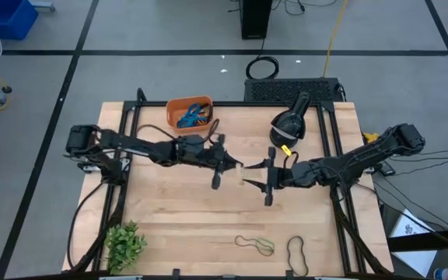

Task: Pick and place rubber bands into bin
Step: Put the white rubber band into the orange container

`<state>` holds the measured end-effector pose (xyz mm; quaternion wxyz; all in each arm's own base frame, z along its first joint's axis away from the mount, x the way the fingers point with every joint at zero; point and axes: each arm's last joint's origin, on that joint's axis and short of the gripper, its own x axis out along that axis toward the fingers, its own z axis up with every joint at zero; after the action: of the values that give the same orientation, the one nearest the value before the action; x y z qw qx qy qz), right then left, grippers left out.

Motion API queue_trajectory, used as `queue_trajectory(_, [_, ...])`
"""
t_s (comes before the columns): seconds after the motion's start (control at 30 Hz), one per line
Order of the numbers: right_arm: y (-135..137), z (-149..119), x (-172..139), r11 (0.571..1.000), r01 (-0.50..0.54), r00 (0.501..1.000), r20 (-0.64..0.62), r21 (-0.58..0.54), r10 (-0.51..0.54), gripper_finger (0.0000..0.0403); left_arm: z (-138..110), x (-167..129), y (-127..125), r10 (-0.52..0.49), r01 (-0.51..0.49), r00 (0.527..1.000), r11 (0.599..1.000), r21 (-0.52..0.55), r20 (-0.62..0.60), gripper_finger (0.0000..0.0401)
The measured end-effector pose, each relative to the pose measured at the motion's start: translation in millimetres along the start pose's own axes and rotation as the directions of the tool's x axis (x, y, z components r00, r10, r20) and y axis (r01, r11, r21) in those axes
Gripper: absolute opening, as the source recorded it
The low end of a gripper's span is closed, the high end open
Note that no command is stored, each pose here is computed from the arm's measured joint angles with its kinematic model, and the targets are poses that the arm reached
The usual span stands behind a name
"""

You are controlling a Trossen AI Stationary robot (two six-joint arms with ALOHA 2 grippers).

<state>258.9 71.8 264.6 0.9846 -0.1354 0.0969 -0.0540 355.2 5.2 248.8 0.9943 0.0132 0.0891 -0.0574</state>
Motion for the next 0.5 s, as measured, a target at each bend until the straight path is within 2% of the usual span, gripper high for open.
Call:
queue_trajectory(0.1, [5.1,-0.5,-7.8,0.999,-0.036,0.999,-0.033,-0.007,0.036,0.0186,10.5,-20.1,7.0,0.127,-0.127,0.989,0.992,0.002,-0.076,0.001])
queue_trajectory(0.17, [9.3,-1.8,-12.3,0.998,-0.06,0.996,-0.059,0.008,0.061,0.0192,17.1,-35.3,12.6,0.254,-0.251,0.959,0.967,0.037,-0.124,0.0009])
queue_trajectory(0.23, [13.5,-3.3,-15.1,0.996,-0.079,0.993,-0.08,0.037,0.082,0.0195,21.2,-50.6,19.6,0.402,-0.389,0.899,0.915,0.102,-0.175,0.0005])
queue_trajectory(0.33, [21.9,-7.5,-19.3,0.985,-0.128,0.982,-0.124,0.114,0.142,0.0196,27.3,-71.2,32.3,0.592,-0.565,0.78,0.806,0.176,-0.205,0.0009])
queue_trajectory(0.43, [28.8,-9.5,-22.6,0.959,-0.225,0.958,-0.139,0.171,0.249,0.0196,32.2,-84.9,48.6,0.704,-0.673,0.683,0.71,0.207,-0.194,0.0012])
queue_trajectory(0.5, [33.4,-10.1,-24.9,0.934,-0.294,0.935,-0.143,0.203,0.325,0.0196,31.9,-91.5,61.7,0.743,-0.709,0.638,0.669,0.222,-0.201,0.0007])
